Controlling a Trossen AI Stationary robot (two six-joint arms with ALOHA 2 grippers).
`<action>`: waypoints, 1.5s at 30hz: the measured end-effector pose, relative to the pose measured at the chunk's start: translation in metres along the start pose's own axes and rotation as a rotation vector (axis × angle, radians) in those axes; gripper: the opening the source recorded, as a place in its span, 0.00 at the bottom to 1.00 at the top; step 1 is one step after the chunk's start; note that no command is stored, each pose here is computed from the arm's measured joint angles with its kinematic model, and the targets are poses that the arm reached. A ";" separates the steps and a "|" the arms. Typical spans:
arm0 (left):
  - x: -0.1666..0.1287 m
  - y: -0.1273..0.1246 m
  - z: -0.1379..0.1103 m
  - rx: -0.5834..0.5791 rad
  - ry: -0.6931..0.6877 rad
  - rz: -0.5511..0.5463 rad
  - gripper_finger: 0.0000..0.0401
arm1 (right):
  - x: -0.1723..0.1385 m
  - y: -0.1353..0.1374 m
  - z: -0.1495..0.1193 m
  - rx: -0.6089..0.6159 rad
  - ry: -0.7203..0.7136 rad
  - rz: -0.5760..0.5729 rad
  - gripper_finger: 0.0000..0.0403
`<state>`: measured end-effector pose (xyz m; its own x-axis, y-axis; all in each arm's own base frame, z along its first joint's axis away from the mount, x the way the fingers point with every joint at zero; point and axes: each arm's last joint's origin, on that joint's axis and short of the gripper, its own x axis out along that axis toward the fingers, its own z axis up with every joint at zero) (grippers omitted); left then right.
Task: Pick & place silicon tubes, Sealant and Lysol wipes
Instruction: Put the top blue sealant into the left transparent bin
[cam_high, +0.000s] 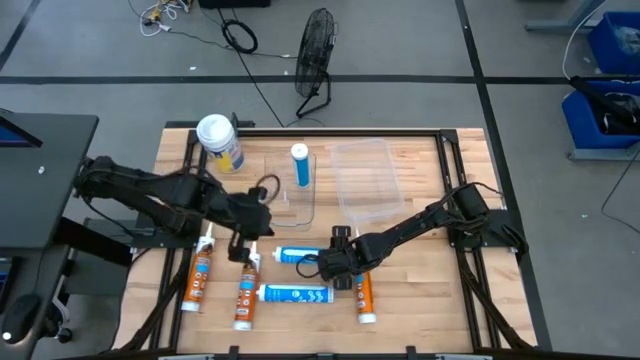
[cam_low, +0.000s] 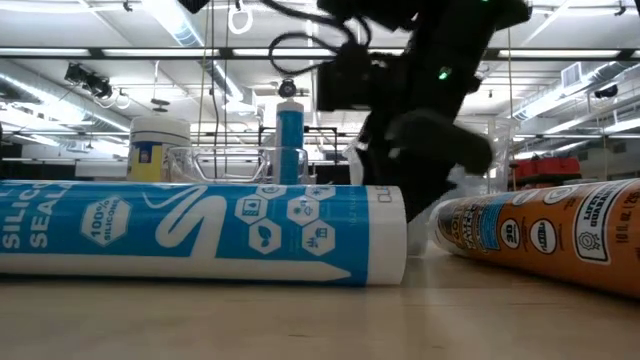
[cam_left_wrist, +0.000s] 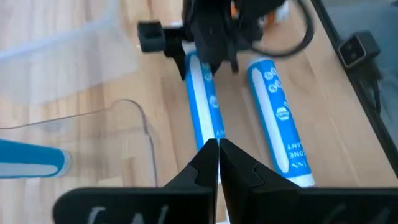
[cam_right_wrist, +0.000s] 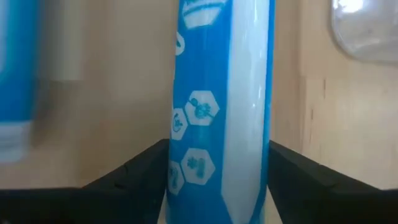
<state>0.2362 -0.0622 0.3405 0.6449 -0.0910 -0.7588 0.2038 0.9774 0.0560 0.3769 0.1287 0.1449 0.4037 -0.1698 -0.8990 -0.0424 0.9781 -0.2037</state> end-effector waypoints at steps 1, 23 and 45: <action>0.004 -0.002 0.001 0.006 0.011 -0.004 0.05 | -0.005 0.000 0.001 -0.003 -0.017 -0.001 0.65; 0.120 -0.039 -0.011 0.002 0.372 -0.009 0.55 | -0.028 0.018 -0.006 -0.013 -0.050 -0.147 0.72; 0.174 -0.042 -0.030 -0.027 0.513 0.109 0.55 | -0.038 0.032 -0.011 -0.038 -0.090 -0.232 0.72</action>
<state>0.3180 -0.1135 0.1863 0.2160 0.1098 -0.9702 0.1327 0.9811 0.1406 0.3505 0.1655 0.1681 0.4862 -0.3758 -0.7889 0.0268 0.9088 -0.4164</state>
